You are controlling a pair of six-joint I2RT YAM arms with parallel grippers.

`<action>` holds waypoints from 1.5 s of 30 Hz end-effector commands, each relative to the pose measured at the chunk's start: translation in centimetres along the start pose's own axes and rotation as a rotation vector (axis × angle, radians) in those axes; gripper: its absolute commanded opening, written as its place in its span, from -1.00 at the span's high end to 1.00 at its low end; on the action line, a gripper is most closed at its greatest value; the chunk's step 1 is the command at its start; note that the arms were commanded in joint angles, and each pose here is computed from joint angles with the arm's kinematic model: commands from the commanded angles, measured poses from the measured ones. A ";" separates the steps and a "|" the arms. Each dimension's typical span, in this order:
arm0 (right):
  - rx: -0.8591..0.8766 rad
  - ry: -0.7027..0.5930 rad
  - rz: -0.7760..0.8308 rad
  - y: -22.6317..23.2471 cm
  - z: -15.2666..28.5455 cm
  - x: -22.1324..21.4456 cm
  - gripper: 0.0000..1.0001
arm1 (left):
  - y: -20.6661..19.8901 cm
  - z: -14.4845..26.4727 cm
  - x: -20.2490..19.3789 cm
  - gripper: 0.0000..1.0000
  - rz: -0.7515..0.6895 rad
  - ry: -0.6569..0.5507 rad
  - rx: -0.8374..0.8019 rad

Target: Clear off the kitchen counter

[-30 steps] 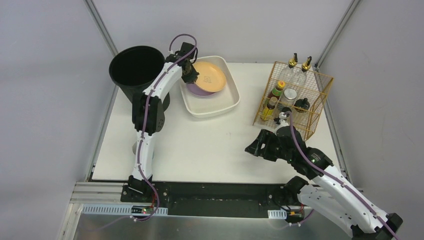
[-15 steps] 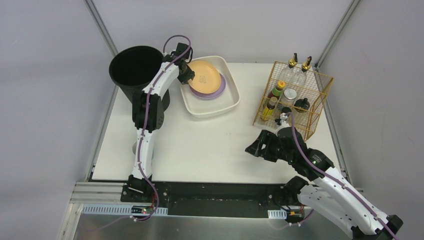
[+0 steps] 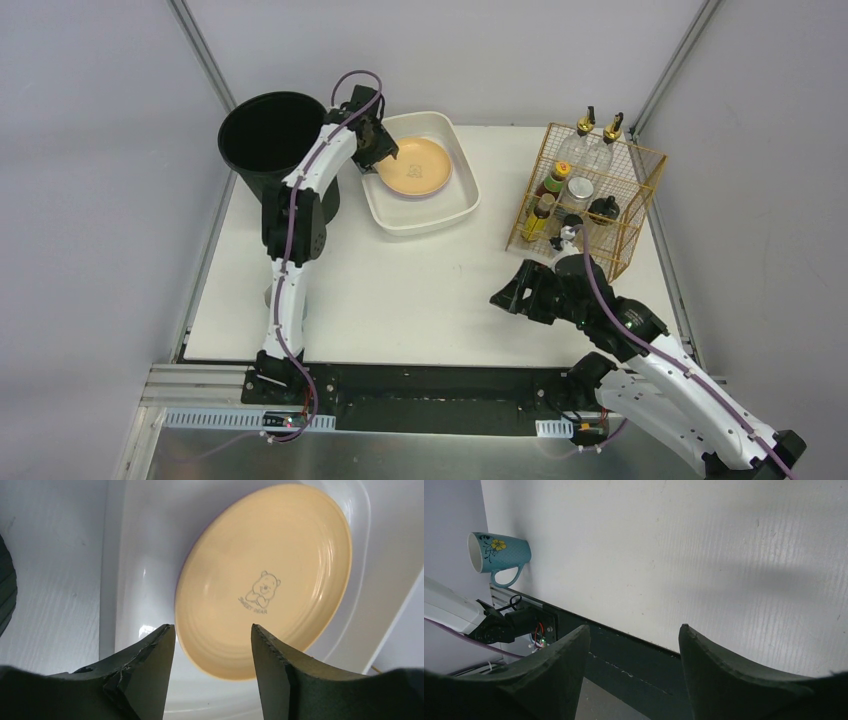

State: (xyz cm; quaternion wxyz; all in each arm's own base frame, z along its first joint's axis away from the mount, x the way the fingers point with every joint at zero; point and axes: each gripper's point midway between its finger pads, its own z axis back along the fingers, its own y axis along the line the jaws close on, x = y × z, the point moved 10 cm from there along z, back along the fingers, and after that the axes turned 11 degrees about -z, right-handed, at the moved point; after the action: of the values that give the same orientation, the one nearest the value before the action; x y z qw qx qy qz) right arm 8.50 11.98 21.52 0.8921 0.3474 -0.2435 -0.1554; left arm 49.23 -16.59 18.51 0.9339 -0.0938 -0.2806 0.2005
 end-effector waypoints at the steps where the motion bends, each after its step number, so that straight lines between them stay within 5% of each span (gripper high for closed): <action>1: 0.026 0.015 -0.004 0.6 0.3 0.1 -0.38 | -1.3 7.3 1.6 -0.16 -0.054 -0.047 -0.152; 24: 0.062 0.085 0.084 2.8 -0.9 1.0 -0.56 | 4.0 26.2 -4.7 -0.25 -0.490 -0.108 -0.058; 33: 0.072 0.124 0.081 3.1 -2.0 0.9 -0.58 | 10.0 31.3 -10.2 -0.32 -0.417 -0.079 0.009; 45: 0.089 0.137 0.086 3.4 -2.4 1.0 -0.61 | 15.9 31.4 -16.4 -0.36 -0.338 0.042 0.144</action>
State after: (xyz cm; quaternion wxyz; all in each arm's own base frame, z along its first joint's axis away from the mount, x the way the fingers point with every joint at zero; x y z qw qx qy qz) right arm 10.62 14.81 21.35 0.9089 0.3597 -0.1862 -0.0993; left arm 15.98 -8.22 33.27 0.9578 -0.0094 -0.2853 0.0329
